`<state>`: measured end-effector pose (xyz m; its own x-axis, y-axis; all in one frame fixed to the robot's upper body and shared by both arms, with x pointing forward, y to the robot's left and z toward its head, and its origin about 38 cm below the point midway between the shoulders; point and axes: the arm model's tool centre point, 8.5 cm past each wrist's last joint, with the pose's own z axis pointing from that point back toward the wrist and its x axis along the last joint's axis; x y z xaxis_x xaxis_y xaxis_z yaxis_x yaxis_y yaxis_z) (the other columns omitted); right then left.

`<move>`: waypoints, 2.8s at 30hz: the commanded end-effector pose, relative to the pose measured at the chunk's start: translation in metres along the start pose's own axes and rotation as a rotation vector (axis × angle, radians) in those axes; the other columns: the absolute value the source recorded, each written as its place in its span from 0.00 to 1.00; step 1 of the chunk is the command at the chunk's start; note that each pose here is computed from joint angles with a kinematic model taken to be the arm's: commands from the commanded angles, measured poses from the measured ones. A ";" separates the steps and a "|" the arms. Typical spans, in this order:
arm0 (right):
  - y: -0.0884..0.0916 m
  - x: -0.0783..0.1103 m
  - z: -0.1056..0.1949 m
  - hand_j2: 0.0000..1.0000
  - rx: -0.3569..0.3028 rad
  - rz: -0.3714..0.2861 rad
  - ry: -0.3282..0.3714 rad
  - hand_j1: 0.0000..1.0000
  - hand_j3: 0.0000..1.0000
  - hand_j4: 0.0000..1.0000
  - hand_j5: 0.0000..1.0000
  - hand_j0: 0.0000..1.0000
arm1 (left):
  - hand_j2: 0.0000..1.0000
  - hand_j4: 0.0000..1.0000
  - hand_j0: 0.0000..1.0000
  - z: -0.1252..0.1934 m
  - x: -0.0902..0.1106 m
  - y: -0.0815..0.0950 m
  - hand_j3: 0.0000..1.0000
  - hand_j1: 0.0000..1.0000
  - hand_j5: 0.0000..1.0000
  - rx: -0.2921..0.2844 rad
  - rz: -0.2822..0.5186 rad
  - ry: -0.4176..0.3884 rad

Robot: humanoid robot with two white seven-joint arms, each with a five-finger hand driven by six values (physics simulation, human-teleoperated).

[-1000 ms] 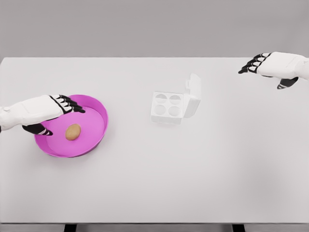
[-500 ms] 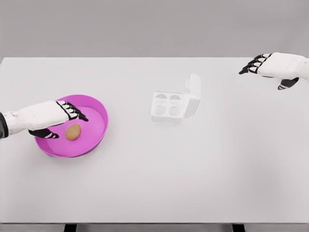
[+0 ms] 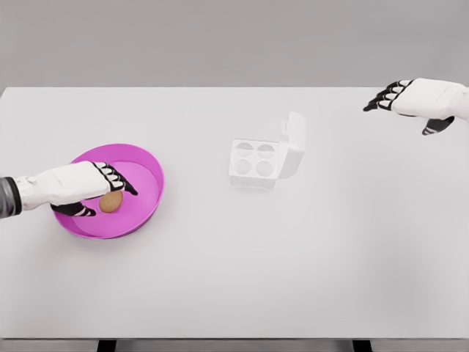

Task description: Pack egg into the box and close the box lid

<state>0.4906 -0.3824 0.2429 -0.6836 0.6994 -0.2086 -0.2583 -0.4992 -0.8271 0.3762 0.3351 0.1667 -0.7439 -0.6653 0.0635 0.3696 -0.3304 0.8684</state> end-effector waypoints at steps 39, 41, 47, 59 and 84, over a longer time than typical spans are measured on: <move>-0.002 0.000 0.000 1.00 -0.006 -0.002 -0.001 1.00 1.00 1.00 1.00 1.00 | 0.73 0.73 0.73 -0.011 -0.001 -0.011 0.73 0.73 0.73 -0.007 0.031 0.002; -0.002 0.000 0.000 1.00 -0.006 -0.001 -0.001 1.00 1.00 1.00 1.00 1.00 | 0.70 0.70 0.70 -0.011 -0.001 -0.011 0.70 0.70 0.70 -0.008 0.030 0.002; -0.002 0.000 0.001 1.00 -0.006 -0.001 0.001 1.00 1.00 1.00 1.00 1.00 | 0.66 0.66 0.66 -0.011 -0.001 -0.010 0.66 0.66 0.66 -0.008 0.030 0.003; -0.003 -0.001 0.001 1.00 -0.011 -0.003 0.004 1.00 1.00 1.00 1.00 1.00 | 0.64 0.64 0.64 -0.010 -0.001 -0.006 0.64 0.64 0.64 0.003 0.024 0.002; -0.005 -0.003 0.002 1.00 -0.020 -0.005 0.009 1.00 1.00 1.00 1.00 1.00 | 0.53 0.53 0.53 -0.009 0.000 0.003 0.53 0.53 0.53 0.028 0.017 -0.003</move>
<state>0.4920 -0.3825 0.2472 -0.6789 0.7033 -0.2107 -0.2503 -0.4915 -0.8342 0.3821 0.3276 0.1641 -0.7414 -0.6669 0.0744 0.3641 -0.3067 0.8794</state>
